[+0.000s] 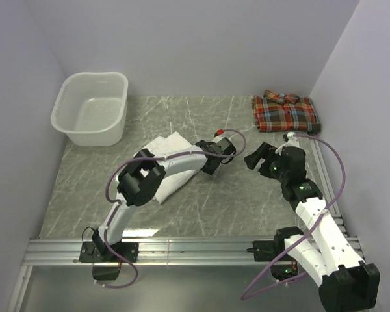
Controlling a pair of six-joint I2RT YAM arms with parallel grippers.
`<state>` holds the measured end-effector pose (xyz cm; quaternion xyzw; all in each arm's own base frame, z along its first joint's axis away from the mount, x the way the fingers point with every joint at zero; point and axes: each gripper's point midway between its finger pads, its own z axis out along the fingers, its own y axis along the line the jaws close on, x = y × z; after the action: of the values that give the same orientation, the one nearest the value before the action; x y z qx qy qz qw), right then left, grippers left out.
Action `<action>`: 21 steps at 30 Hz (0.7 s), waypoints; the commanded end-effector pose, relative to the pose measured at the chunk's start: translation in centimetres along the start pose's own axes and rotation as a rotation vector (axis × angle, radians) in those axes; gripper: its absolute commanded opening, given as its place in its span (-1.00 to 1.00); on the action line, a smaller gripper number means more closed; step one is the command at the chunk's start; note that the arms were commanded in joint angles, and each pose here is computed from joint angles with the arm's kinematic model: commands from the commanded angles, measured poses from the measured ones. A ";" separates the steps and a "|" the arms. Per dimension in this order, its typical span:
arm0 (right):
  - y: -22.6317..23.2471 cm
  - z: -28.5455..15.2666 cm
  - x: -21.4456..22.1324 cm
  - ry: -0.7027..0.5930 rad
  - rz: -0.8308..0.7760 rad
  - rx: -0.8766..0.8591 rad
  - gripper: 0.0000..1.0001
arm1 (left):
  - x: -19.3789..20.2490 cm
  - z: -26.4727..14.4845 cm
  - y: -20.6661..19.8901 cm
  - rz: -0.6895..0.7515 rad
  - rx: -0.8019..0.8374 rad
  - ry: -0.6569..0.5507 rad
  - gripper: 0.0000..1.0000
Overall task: Fold and stack the long sleeve shirts
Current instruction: Fold the shirt
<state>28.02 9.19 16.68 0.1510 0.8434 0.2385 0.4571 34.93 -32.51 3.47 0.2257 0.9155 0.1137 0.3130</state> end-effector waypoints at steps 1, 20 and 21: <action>-0.4 0.1 0.1 -0.014 0.001 0.012 0.74 | -0.9 0.8 0.1 0.052 -0.052 -0.038 0.26; 2.0 4.4 4.1 0.303 0.223 -0.155 0.96 | 2.7 -4.6 -1.9 0.077 0.186 -0.147 -0.95; 2.1 5.4 4.8 0.334 0.241 -0.177 0.97 | 2.5 -5.1 -2.2 0.078 0.203 -0.170 -0.95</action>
<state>28.85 11.80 10.58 0.1932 0.8786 0.3045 0.3132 30.61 -30.68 2.54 0.2778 0.8982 0.0873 0.3294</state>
